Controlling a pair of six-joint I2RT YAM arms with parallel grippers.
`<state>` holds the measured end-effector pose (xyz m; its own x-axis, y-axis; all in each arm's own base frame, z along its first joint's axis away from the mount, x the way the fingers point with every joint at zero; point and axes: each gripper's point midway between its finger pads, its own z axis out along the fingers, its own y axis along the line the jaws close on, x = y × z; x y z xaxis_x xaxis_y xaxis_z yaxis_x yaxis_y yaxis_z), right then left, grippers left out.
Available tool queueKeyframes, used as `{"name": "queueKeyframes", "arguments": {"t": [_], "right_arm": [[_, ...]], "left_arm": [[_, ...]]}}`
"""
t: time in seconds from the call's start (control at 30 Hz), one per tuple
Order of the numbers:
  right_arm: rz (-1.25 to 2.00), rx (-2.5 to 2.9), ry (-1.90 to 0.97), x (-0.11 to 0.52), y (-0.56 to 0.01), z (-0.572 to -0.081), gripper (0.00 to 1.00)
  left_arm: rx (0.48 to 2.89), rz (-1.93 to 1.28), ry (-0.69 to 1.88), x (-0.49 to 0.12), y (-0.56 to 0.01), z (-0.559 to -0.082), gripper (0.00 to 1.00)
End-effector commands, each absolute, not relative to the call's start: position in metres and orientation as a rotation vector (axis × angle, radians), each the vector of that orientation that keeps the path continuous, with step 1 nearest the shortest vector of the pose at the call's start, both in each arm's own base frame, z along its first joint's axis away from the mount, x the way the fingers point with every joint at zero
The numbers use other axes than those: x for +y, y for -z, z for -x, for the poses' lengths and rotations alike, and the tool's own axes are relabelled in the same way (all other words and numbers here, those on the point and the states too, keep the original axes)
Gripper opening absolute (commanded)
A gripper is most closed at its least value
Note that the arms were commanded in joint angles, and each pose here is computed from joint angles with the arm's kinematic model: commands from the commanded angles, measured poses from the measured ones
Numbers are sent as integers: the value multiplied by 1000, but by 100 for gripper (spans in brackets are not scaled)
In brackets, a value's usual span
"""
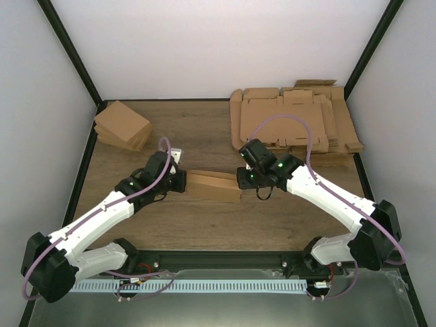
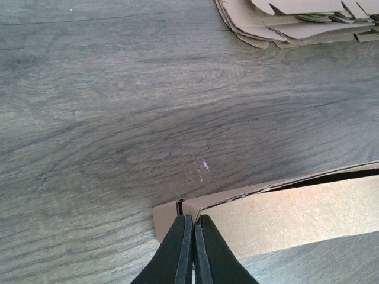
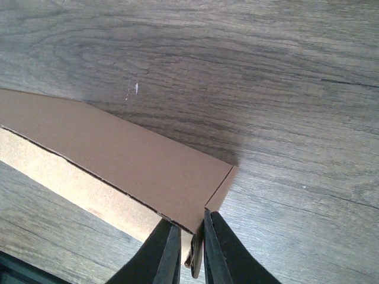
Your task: Fold the paper box
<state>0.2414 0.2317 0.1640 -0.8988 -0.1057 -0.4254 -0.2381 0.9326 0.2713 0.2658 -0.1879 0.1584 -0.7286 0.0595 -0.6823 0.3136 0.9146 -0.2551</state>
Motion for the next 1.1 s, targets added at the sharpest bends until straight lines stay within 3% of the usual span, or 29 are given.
{"name": "queueKeyframes", "arguments": {"t": [0.0, 0.53, 1.07], "right_arm": [[142, 2618, -556, 247, -190, -256, 14], [11, 2605, -622, 254, -187, -262, 16], [-9, 2604, -464, 222, -179, -254, 22]], "left_arm": [[2322, -251, 512, -198, -175, -270, 4], [2340, -214, 533, -201, -170, -271, 4], [2336, -222, 505, -199, -169, -271, 4]]}}
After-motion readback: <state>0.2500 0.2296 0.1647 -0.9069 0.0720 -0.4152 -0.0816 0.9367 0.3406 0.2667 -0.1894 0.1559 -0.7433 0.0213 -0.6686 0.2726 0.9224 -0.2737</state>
